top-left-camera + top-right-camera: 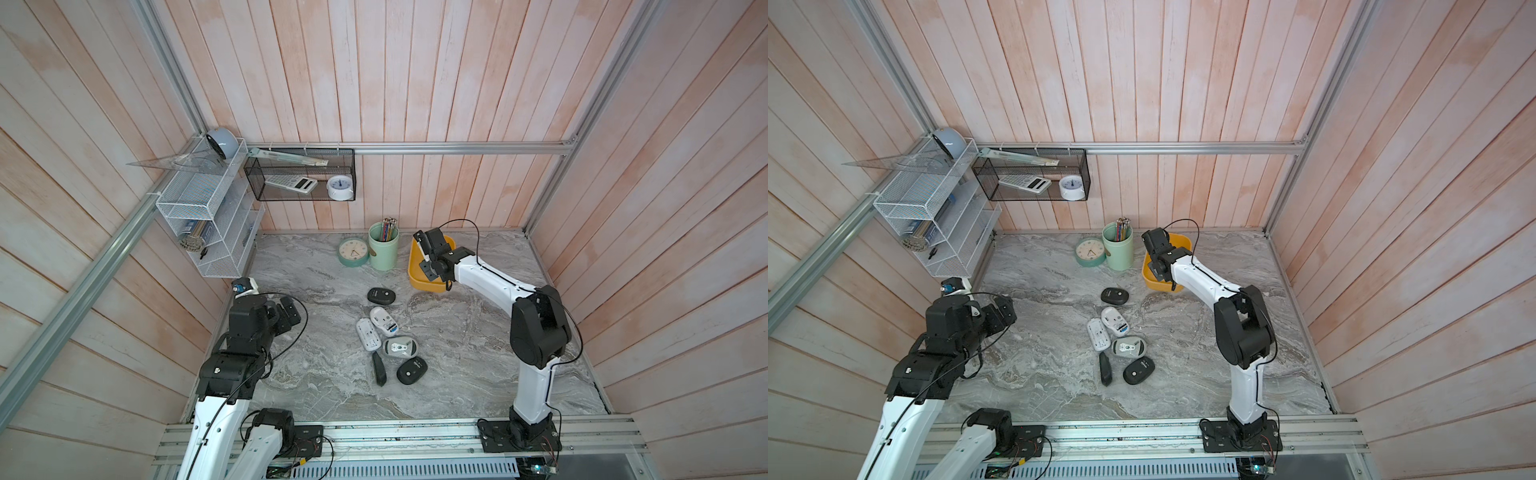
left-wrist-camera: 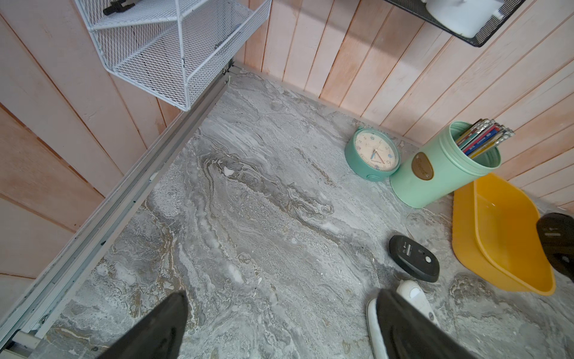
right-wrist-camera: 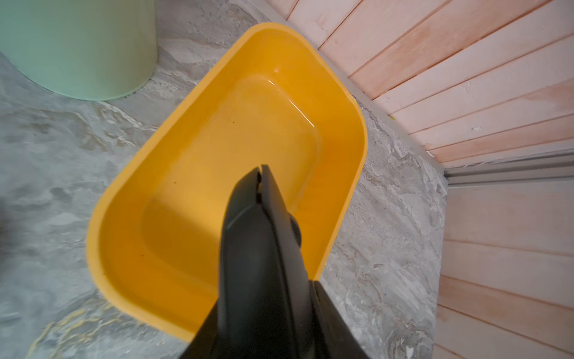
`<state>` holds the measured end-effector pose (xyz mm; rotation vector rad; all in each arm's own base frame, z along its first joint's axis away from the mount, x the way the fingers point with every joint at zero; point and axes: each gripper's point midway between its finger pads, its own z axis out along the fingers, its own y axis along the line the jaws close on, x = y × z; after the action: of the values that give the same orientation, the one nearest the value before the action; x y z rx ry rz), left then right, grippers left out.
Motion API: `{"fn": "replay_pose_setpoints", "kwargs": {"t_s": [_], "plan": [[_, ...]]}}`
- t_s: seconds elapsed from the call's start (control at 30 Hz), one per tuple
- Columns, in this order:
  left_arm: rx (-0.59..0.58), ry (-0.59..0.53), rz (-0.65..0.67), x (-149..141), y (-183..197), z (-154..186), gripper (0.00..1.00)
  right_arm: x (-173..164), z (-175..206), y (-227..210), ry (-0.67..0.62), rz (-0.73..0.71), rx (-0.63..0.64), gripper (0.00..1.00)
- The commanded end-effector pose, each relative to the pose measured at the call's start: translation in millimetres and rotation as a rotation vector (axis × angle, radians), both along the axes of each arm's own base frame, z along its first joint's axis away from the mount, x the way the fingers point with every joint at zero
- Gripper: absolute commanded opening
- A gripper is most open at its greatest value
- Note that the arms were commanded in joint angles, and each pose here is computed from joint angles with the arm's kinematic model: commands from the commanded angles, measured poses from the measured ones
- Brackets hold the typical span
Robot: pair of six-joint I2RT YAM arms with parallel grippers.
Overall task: Put the mouse in the storage box
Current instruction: Place the mouse in the storage box.
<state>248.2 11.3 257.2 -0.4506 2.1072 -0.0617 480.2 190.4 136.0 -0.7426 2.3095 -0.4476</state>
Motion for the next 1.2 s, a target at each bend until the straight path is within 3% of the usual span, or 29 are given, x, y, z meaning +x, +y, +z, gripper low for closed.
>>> {"fn": "replay_pose_setpoints", "kwargs": {"t_s": [0.0,0.2,0.37,1.0,1.17], "plan": [[0.013,0.027,0.001,1,2,-7,1.00,24,13,1,-0.064,0.109,-0.141,0.21],[0.009,0.021,-0.002,0,1,-6,1.00,47,-2,-3,-0.053,0.131,-0.199,0.21],[0.003,0.025,-0.005,0,0,-8,1.00,72,-25,-12,-0.027,0.151,-0.359,0.21],[0.014,0.037,0.005,0,2,-8,1.00,122,-54,-32,-0.112,0.063,-0.430,0.23],[0.021,0.024,0.020,-2,5,-4,1.00,128,-59,-32,-0.120,0.052,-0.415,0.36]]}}
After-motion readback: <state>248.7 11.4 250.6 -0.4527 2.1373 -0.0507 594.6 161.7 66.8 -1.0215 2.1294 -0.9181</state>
